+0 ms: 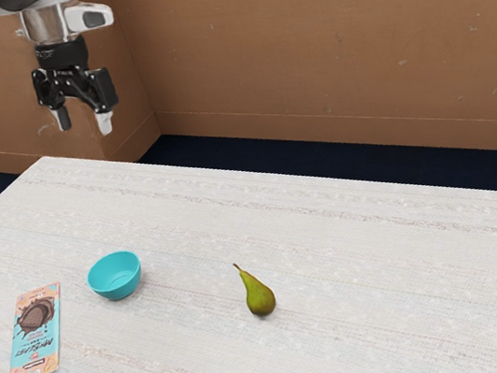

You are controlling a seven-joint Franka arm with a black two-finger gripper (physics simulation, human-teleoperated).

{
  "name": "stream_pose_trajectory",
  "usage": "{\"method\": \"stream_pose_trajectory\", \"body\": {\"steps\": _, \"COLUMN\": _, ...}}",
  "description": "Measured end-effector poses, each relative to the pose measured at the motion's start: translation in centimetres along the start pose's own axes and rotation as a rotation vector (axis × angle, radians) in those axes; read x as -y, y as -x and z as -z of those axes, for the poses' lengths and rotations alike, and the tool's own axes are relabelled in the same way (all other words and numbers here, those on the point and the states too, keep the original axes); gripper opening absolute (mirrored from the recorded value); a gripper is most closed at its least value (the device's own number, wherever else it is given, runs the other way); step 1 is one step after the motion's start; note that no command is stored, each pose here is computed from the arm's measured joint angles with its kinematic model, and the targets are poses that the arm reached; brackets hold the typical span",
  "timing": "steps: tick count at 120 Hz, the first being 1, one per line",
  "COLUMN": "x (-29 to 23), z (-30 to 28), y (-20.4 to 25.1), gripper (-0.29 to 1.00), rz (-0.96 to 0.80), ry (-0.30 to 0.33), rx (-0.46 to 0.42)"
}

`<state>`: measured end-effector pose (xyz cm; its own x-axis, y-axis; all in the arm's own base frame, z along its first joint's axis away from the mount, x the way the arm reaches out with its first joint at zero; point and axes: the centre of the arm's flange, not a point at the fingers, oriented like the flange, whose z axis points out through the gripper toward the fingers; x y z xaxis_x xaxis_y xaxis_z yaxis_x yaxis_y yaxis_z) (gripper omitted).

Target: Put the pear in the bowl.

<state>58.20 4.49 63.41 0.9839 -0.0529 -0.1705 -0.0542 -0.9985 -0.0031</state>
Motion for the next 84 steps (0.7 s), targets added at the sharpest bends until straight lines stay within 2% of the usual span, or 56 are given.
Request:
{"method": "stream_pose_trajectory", "body": {"steps": 15, "x": -0.9, "z": 0.9, "y": -1.3, "gripper": 0.70, "rz": -0.046, "ry": -0.016, "rx": -0.099}}
{"method": "stream_pose_trajectory", "body": {"steps": 34, "x": -9.8, "z": -0.5, "y": -5.3, "gripper": 0.70, "rz": -0.221, "ry": -0.048, "rx": -0.197}}
{"method": "stream_pose_trajectory", "body": {"steps": 50, "x": -14.6, "z": -7.8, "y": -10.5, "gripper": 0.70, "rz": -0.282, "ry": 0.002, "rx": -0.140}}
{"method": "stream_pose_trajectory", "body": {"steps": 64, "x": -17.0, "z": -14.9, "y": -14.5, "gripper": 0.70, "rz": -0.288, "ry": 0.014, "rx": -0.075}}
{"method": "stream_pose_trajectory", "body": {"steps": 84, "x": -19.4, "z": -18.0, "y": -15.8, "gripper": 0.70, "rz": -0.298, "ry": 0.016, "rx": -0.063}}
